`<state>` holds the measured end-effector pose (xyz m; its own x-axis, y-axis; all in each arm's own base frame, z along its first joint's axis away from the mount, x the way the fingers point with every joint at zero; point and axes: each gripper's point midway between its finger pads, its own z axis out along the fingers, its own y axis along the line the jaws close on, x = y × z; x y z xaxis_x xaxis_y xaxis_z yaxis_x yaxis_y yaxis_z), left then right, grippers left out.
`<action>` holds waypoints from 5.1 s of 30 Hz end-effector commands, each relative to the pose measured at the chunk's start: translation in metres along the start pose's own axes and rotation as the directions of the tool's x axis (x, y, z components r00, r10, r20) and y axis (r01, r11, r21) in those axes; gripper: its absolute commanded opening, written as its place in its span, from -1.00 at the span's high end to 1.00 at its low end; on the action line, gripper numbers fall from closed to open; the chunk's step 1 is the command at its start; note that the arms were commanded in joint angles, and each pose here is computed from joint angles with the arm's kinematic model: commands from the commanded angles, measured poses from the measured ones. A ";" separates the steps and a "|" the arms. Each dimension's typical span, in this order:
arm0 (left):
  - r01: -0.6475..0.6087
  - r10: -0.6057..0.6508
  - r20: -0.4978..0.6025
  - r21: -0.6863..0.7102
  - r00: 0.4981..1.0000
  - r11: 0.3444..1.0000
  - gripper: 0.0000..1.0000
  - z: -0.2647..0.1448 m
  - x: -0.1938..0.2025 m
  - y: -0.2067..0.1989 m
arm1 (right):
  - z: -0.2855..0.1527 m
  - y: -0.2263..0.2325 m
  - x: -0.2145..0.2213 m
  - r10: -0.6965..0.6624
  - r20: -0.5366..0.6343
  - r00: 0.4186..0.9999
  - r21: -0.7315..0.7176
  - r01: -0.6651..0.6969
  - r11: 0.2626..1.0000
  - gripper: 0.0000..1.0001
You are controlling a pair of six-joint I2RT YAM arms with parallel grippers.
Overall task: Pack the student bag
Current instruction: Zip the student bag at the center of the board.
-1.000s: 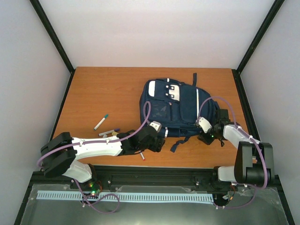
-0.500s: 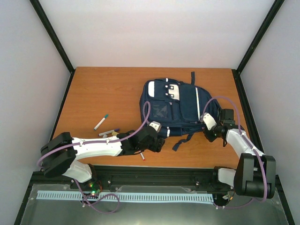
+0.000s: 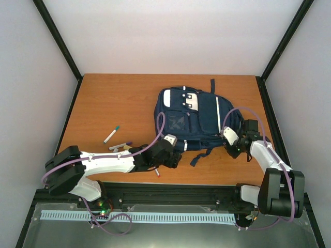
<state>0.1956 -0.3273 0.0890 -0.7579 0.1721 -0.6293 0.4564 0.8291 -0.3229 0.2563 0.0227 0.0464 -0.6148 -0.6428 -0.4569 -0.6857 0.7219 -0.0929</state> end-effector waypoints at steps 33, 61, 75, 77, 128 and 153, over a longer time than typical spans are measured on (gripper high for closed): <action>0.422 -0.426 -0.005 0.141 0.905 0.895 -0.58 0.062 -0.025 -0.049 | 0.007 0.001 0.004 -0.003 -0.064 0.998 -0.094 -0.003 0.996 0.43; 0.501 -0.504 0.079 0.050 0.860 0.864 -0.71 0.058 -0.023 -0.016 | -0.020 -0.011 0.043 -0.052 -0.158 0.986 0.021 0.056 0.998 0.94; 0.520 -0.529 0.152 0.100 0.835 0.848 -0.66 0.054 -0.048 -0.016 | -0.017 -0.008 0.033 -0.032 -0.120 0.992 -0.029 0.029 0.999 0.94; 0.514 -0.523 0.143 0.098 0.840 0.852 -0.65 0.055 -0.048 -0.018 | -0.014 -0.008 0.029 -0.026 -0.096 0.995 -0.039 0.022 0.999 0.94; 0.581 -0.582 0.166 0.062 0.796 0.812 -0.78 0.049 -0.027 0.008 | -0.007 -0.053 0.048 0.035 -0.166 0.986 0.133 -0.012 0.991 0.94; 0.550 -0.528 0.277 -0.002 0.803 0.835 0.50 0.063 -0.110 0.060 | -0.040 0.020 0.027 -0.297 -0.189 0.936 -0.007 0.302 0.953 0.95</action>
<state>0.2870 -0.3366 0.0586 -0.7806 -0.4410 -0.4429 -0.0907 0.7811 -0.6178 0.2219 -0.0088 0.0549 -0.4960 -0.8260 -0.2678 -0.7935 0.5564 -0.2467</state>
